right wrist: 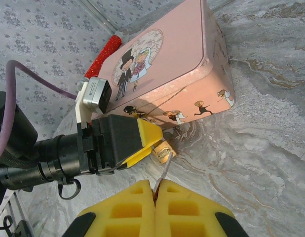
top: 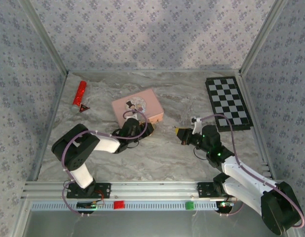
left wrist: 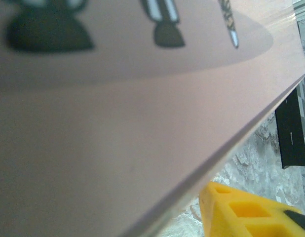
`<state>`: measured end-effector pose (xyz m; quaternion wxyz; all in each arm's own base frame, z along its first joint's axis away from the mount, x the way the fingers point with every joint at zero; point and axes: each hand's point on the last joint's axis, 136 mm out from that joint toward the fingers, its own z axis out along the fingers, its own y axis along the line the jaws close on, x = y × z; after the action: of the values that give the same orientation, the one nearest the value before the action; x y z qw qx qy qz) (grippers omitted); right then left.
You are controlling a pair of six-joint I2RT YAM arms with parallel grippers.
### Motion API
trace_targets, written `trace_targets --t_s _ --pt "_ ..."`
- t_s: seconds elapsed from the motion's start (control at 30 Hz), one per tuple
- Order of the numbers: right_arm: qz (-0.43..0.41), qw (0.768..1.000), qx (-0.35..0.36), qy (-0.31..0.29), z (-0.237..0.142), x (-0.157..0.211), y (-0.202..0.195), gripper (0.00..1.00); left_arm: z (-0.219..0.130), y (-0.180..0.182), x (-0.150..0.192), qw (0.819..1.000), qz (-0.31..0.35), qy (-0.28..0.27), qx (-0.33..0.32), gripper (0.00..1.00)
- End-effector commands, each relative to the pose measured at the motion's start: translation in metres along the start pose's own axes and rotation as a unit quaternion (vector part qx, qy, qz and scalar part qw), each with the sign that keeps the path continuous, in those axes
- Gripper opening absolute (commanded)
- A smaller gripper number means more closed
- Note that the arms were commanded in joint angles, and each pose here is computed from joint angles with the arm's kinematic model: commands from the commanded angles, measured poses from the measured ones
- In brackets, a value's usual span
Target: Unlock the padlock with the key
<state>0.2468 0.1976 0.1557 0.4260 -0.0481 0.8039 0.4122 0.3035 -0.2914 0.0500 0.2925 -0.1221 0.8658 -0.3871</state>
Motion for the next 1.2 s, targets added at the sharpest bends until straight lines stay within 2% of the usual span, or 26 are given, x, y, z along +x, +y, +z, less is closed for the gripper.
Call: trace_targets --t_s 0.0,0.13,0.47,0.6,0.77,0.93,1.17 --pt "-0.012 1.000 -0.006 -0.017 -0.001 -0.011 0.007 0.00 -0.008 0.043 0.031 0.997 -0.020 0.030 -0.073 0.52" --pt "-0.014 1.000 -0.007 -0.018 -0.001 -0.011 0.008 0.00 -0.009 0.046 0.032 0.997 -0.022 0.015 -0.078 0.55" --pt "-0.018 1.000 -0.011 -0.018 -0.001 -0.013 0.011 0.00 0.009 0.041 0.046 0.997 -0.016 0.039 -0.066 0.54" --pt "-0.016 1.000 -0.011 -0.017 -0.001 -0.012 0.011 0.00 0.023 0.025 0.051 0.997 -0.002 0.064 -0.031 0.47" --pt "-0.012 1.000 -0.011 -0.014 -0.001 -0.010 0.010 0.00 0.023 0.025 0.053 0.997 0.000 0.069 -0.031 0.42" --pt "-0.011 1.000 -0.011 -0.011 0.002 -0.006 0.009 0.00 0.021 0.023 0.051 0.997 0.002 0.067 -0.029 0.33" --pt "-0.014 1.000 -0.011 -0.008 0.004 -0.004 0.011 0.00 0.006 0.022 0.048 0.998 0.013 0.053 -0.033 0.32"
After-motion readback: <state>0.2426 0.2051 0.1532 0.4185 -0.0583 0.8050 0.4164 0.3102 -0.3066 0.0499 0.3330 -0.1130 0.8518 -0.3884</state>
